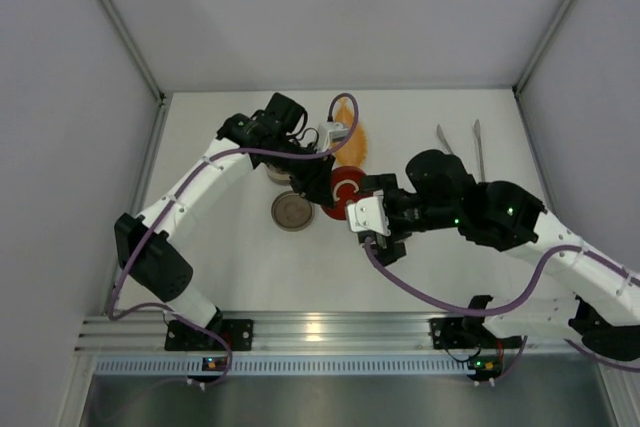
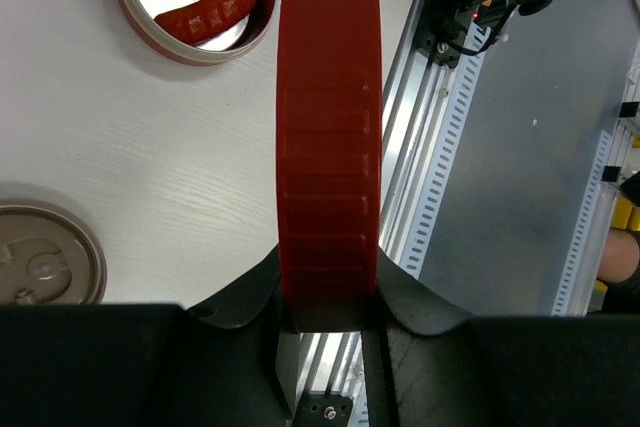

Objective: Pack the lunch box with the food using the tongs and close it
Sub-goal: Pick up the box lid from the center of the board.

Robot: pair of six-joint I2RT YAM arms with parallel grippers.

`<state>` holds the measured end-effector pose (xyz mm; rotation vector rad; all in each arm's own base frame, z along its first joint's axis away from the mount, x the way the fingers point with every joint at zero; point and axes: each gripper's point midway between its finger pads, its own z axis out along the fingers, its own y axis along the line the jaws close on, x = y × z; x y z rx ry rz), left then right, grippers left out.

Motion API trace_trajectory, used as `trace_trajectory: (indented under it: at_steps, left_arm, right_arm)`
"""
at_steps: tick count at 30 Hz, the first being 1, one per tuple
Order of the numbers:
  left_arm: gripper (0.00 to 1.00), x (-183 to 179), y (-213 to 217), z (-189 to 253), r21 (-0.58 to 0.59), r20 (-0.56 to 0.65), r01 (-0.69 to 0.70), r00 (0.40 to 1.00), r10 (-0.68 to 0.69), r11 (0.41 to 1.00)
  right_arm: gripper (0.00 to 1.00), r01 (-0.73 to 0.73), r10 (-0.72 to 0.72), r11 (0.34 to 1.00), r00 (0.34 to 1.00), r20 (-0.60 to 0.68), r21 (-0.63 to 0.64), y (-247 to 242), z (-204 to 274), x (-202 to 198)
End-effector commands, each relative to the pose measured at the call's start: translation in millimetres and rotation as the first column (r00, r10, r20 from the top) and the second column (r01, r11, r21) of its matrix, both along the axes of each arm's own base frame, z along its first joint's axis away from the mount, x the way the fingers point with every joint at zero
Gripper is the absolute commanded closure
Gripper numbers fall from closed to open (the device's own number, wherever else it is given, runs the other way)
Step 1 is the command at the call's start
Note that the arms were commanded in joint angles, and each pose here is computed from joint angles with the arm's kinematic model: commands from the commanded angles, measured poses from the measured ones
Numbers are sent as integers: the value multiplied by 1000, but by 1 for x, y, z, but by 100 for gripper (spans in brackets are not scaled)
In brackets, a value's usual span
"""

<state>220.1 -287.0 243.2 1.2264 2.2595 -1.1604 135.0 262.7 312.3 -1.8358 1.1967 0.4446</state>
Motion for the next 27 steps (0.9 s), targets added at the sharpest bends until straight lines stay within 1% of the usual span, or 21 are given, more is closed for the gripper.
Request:
trace_trajectory:
  at_steps: [1,9,16,27]
  left_arm:
    - [100,-3,-12,17,-77,-11,8,1000,-9,997]
    - [100,-5,-10,21,-87,2,16,1000,-16,996]
    - [100,-9,-10,27,-100,14,27,1000,-25,995]
    - [100,-16,-4,32,-103,29,42,999,-39,994]
  right_arm:
    - [1,47,-54,998,990,128,52,22,19,21]
    - [1,90,-88,996,985,150,-5,34,0,35]
    - [1,133,-129,991,981,145,-16,36,-8,46]
    - [0,155,-143,986,975,171,-62,39,-24,58]
